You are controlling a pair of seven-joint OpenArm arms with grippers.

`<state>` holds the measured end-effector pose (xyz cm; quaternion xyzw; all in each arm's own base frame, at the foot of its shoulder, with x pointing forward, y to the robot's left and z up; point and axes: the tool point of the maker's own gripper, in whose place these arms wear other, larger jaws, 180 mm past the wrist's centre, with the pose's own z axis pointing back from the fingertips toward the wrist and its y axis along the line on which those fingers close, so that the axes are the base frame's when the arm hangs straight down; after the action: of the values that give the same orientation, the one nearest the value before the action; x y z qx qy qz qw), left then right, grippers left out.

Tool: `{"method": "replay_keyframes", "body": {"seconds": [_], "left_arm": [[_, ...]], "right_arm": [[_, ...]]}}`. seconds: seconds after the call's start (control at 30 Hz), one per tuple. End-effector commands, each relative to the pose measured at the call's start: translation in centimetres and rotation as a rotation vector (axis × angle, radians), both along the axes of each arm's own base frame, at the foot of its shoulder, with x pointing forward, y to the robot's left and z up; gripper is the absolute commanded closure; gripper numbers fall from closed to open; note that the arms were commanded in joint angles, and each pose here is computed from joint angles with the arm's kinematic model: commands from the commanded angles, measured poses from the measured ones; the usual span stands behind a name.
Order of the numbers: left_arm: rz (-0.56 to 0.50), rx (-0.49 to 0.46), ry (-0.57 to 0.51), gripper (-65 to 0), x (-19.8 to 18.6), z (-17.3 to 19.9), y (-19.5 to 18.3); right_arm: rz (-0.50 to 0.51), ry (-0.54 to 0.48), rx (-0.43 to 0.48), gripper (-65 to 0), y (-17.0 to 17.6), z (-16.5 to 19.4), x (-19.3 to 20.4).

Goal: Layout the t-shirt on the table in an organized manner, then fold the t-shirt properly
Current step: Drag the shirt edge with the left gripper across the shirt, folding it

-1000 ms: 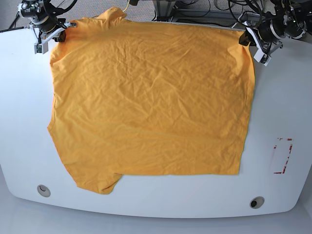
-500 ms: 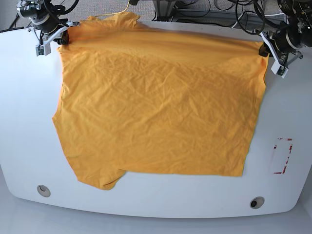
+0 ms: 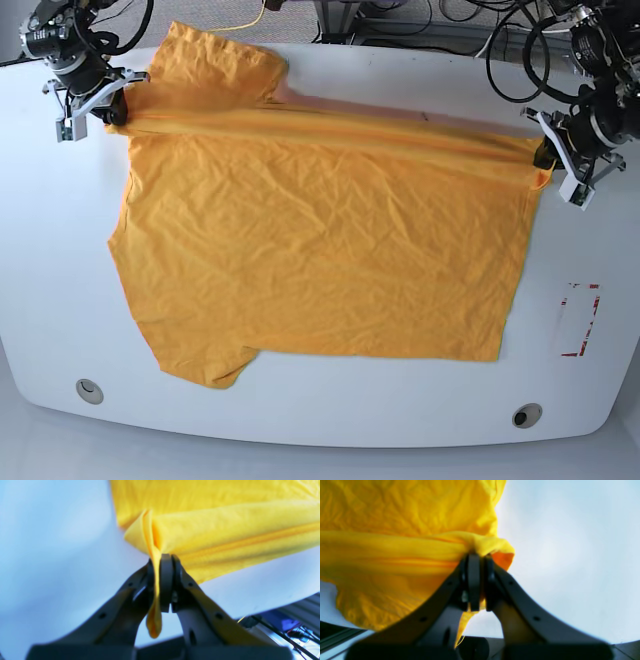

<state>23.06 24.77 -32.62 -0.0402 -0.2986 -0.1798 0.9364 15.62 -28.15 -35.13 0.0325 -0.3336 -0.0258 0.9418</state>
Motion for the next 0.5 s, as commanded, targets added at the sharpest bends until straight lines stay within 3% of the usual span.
{"method": "replay_keyframes", "body": {"seconds": [0.0, 0.47], "left_arm": [[-0.033, 0.009, -0.05, 0.0, 1.5, 1.2, -0.5], [-0.152, -0.025, -0.122, 0.0, 6.1, 2.9, -4.2]], "right_arm": [[0.006, -0.042, -0.038, 0.0, -0.9, 1.3, 1.1], [-0.021, -0.094, 0.017, 0.0, -1.1, 1.0, 3.7]]}}
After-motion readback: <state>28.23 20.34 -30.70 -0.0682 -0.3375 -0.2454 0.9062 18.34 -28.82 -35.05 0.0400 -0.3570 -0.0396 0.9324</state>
